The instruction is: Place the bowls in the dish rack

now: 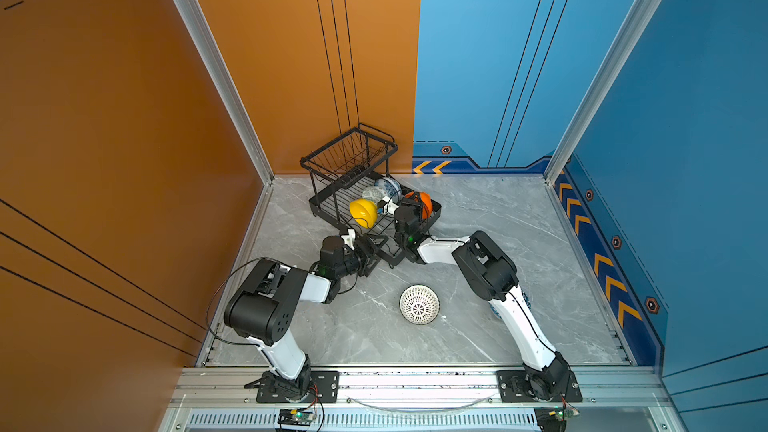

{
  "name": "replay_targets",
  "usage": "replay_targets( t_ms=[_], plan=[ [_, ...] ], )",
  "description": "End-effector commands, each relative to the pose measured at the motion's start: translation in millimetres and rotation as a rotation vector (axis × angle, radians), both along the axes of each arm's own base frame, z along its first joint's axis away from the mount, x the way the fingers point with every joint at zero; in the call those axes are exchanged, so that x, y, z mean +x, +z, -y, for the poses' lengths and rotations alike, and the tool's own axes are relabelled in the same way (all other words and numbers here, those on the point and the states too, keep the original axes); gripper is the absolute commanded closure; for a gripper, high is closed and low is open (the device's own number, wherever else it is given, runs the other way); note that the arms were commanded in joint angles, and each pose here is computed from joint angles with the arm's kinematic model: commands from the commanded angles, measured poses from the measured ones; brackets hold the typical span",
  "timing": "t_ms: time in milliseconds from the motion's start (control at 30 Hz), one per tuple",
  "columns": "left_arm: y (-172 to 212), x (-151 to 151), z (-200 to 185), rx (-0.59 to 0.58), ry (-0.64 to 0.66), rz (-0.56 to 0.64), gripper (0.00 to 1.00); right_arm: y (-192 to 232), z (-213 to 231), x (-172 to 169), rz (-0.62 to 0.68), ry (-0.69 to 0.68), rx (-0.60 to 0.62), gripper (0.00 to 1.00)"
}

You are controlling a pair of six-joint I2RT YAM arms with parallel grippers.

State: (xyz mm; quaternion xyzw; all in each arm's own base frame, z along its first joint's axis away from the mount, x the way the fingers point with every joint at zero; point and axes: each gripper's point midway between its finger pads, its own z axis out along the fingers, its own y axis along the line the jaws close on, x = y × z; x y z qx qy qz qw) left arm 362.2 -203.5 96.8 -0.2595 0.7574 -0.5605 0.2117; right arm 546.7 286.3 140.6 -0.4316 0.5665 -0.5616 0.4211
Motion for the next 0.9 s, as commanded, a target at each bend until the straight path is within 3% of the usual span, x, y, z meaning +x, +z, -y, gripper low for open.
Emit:
replay_targets(
  t_ms=[0, 500, 867],
  plan=[
    [11.4, 5.3, 2.8, -0.016, 0.002, 0.056, 0.02, 5.6, 7.0, 1.8, 0.02, -0.04, 0.019, 1.0],
    [18.9, -0.5, -11.3, -0.022, 0.028, 0.07, 0.02, -20.5, 0.9, -13.9, -0.102, -0.044, 0.034, 1.0],
    [16.2, -8.5, -20.7, 0.021, 0.032, 0.056, 0.02, 8.9, 4.5, -10.2, -0.081, -0.095, 0.126, 0.82]
  ],
)
